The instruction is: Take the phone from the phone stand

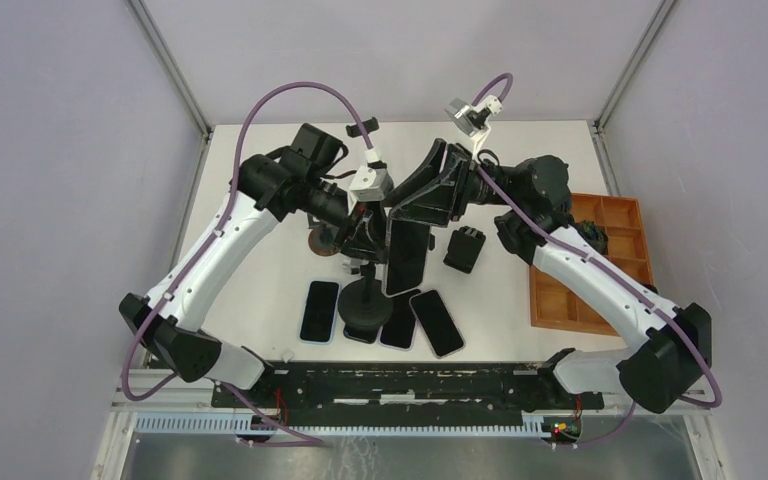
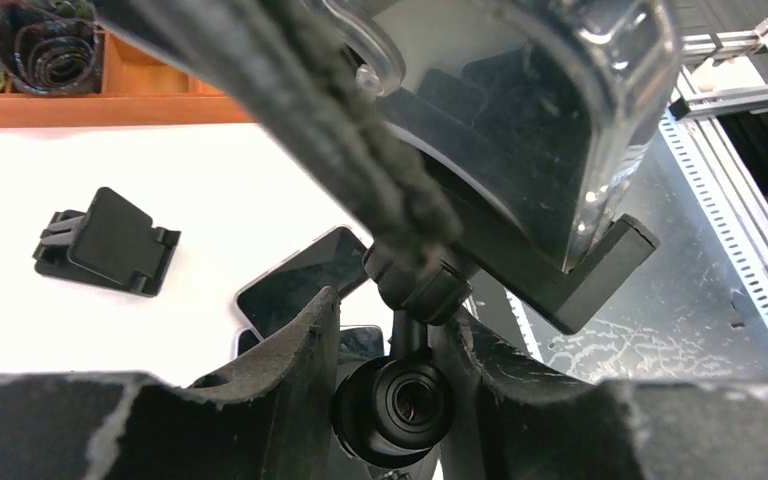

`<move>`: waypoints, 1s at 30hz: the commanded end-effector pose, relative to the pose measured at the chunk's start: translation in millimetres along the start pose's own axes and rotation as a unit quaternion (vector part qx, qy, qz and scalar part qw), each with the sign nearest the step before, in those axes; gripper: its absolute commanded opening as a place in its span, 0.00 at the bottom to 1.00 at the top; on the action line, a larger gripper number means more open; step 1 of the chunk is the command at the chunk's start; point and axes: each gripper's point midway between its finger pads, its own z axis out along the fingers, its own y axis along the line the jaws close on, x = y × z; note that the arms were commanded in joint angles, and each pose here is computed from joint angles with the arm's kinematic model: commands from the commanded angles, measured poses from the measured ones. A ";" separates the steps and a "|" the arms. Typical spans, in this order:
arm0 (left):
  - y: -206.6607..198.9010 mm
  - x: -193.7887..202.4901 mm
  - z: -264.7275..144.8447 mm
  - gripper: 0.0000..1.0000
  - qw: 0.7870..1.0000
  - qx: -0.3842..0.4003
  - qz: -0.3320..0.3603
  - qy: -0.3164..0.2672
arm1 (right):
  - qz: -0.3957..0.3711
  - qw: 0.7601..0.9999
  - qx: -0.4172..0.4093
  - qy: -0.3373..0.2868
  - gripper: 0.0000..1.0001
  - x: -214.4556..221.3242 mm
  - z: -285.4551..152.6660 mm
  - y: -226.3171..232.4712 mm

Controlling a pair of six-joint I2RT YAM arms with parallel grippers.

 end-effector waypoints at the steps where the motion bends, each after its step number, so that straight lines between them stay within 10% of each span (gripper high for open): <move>1: -22.5 -33.5 -7.2 0.02 0.997 0.032 0.062 -0.037 | -0.047 0.998 -0.006 0.029 0.46 7.4 -7.2 13.3; 13: -38.5 -45.3 -12.1 0.02 0.995 0.046 0.067 -0.052 | -0.069 0.996 -0.019 0.057 0.53 25.3 -17.4 22.2; 24: -34.1 -39.8 -10.7 0.02 0.996 0.041 0.058 -0.044 | -0.075 0.996 -0.018 0.041 0.00 7.7 -10.1 26.7; 30: -30.3 -24.4 -10.0 0.02 0.997 0.023 0.075 -0.018 | -0.095 0.995 0.015 -0.014 0.00 -36.8 -1.6 18.2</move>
